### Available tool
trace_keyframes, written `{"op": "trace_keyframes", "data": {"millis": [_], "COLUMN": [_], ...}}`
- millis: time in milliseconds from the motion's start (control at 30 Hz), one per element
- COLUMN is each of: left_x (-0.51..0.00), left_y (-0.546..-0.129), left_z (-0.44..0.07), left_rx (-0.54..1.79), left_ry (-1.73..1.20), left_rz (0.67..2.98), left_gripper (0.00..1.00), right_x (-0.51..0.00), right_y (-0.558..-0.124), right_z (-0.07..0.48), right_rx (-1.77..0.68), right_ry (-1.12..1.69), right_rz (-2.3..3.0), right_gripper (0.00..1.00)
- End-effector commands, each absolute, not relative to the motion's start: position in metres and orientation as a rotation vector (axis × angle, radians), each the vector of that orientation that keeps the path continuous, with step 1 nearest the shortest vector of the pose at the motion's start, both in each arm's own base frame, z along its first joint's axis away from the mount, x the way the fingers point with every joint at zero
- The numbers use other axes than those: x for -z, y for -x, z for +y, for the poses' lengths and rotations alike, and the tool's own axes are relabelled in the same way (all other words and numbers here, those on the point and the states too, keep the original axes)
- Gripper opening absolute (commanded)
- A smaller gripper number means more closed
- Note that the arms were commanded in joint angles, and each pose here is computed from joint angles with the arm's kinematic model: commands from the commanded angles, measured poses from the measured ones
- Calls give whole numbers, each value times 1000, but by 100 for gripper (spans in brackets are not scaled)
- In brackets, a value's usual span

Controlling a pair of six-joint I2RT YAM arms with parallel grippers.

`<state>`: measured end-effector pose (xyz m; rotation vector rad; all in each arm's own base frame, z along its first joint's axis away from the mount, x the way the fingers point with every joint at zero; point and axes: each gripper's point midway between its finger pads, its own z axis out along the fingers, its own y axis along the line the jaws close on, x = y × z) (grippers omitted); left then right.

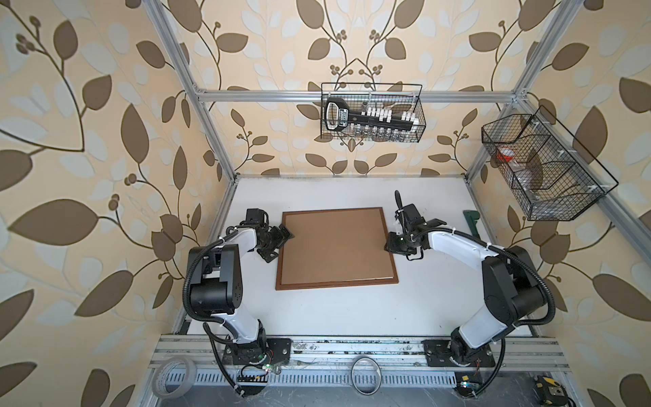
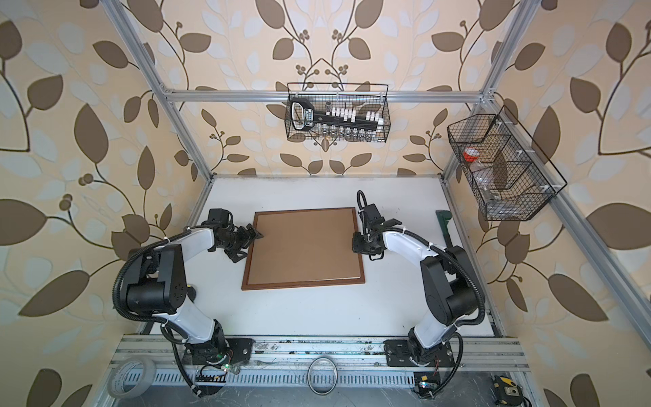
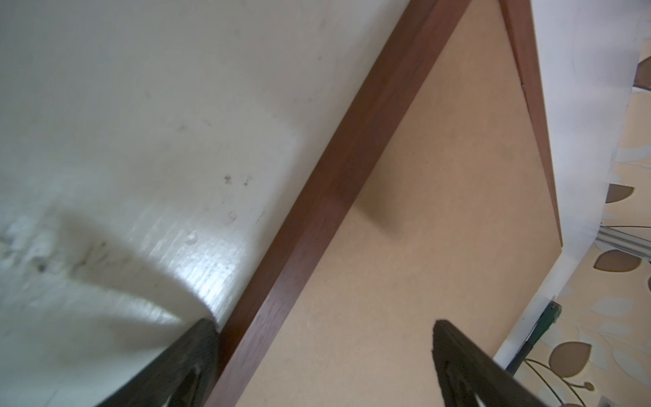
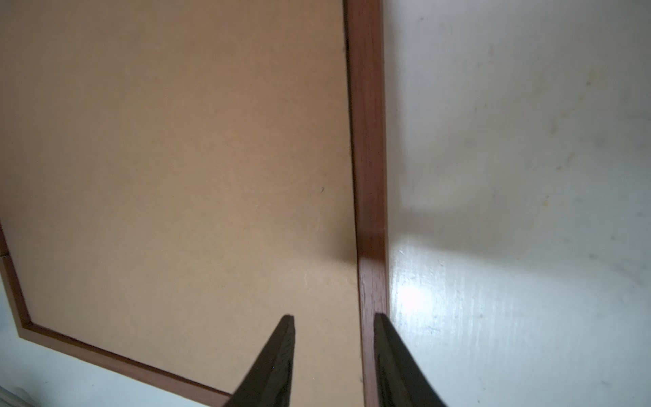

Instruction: Put the photo into the frame

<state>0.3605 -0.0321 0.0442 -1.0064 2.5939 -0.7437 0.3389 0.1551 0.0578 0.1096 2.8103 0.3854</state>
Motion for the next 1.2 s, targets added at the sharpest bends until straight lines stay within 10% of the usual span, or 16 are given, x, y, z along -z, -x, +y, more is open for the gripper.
{"op": "trace_keyframes", "data": {"millis": [0, 533, 1167], "left_x": [-36, -26, -21], "left_y": [-350, -344, -343], "left_z": [-31, -33, -45], "left_rx": [741, 754, 849], "left_ry": [1022, 1030, 1035], "left_rz": [2644, 2664, 2666], "left_gripper": [97, 94, 87], "right_x": [-47, -31, -86], "right_y": [-335, -333, -331], "right_z": [155, 171, 235], "right_rx": [-348, -436, -1115], "right_ry": [-78, -67, -38], "right_rz": [2850, 2893, 2709], "right_gripper": [38, 39, 35]}}
